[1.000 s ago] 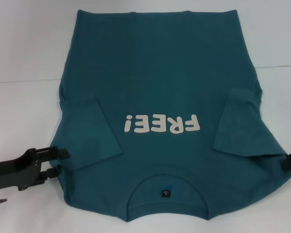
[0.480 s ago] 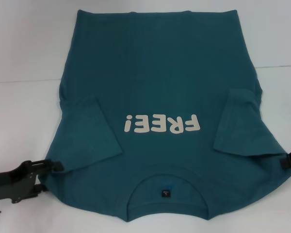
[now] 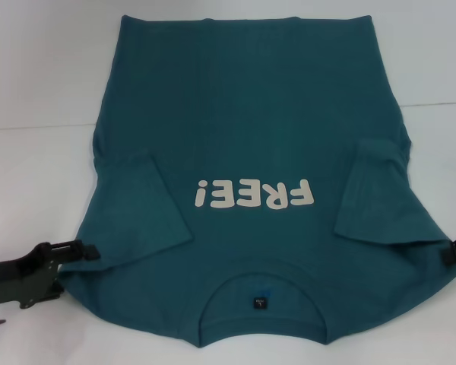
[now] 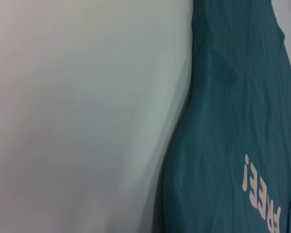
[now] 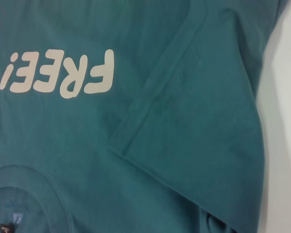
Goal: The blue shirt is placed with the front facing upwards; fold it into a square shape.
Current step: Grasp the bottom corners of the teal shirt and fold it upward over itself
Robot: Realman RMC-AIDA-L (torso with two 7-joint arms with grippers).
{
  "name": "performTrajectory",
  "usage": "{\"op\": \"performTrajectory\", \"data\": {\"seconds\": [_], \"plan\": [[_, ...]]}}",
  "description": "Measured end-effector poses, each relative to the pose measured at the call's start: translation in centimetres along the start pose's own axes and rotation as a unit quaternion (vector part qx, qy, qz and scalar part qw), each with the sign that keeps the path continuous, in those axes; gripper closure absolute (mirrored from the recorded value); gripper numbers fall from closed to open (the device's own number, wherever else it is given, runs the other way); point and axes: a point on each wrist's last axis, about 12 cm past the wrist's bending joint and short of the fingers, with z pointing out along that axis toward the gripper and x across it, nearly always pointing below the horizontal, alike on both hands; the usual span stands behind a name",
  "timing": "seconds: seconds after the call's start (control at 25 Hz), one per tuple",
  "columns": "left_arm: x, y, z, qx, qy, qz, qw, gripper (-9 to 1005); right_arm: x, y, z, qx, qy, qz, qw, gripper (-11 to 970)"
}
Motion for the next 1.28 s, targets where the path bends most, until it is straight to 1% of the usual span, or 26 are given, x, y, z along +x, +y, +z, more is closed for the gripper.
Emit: {"op": "performTrajectory", "data": {"seconds": [0.08,0.28,0.68,0.92,1.0,1.12,1.28], "plan": [[-0.05,-0.16,0.09,0.001,0.002,0.001,1.0,352,0.0,-0.01,0.0,0.0,-0.001,0.0,1.0,937],[0.01,-0.63,0.37,0.003,0.017,0.02,1.0,404,-0.04,0.07,0.0,-0.007,-0.006,0.0,1.0,938],[-0.02,-0.56,0.42,0.001,0.015,0.022,1.0,626,-0.14,0.21,0.0,-0.01,-0.007,-0.001,1.0,938],[0.02,-0.3,0.24,0.001,0.01,0.02,1.0,834,-0.03,0.14,0.0,-0.01,-0.007,0.0,1.0,938],[0.03,-0.31,0.2,0.002,0.01,0.023,1.0,968,0.01,0.1,-0.01,-0.01,-0.006,0.0,1.0,938],[0.1,-0.46,0.12,0.003,0.021,0.036,0.999,968,0.11,0.04,-0.14,-0.011,-0.003,0.0,1.0,937],[0.43,-0.89,-0.3,0.013,0.051,0.07,0.996,967,0.47,0.21,-0.26,-0.022,0.011,-0.007,1.0,937]]}}
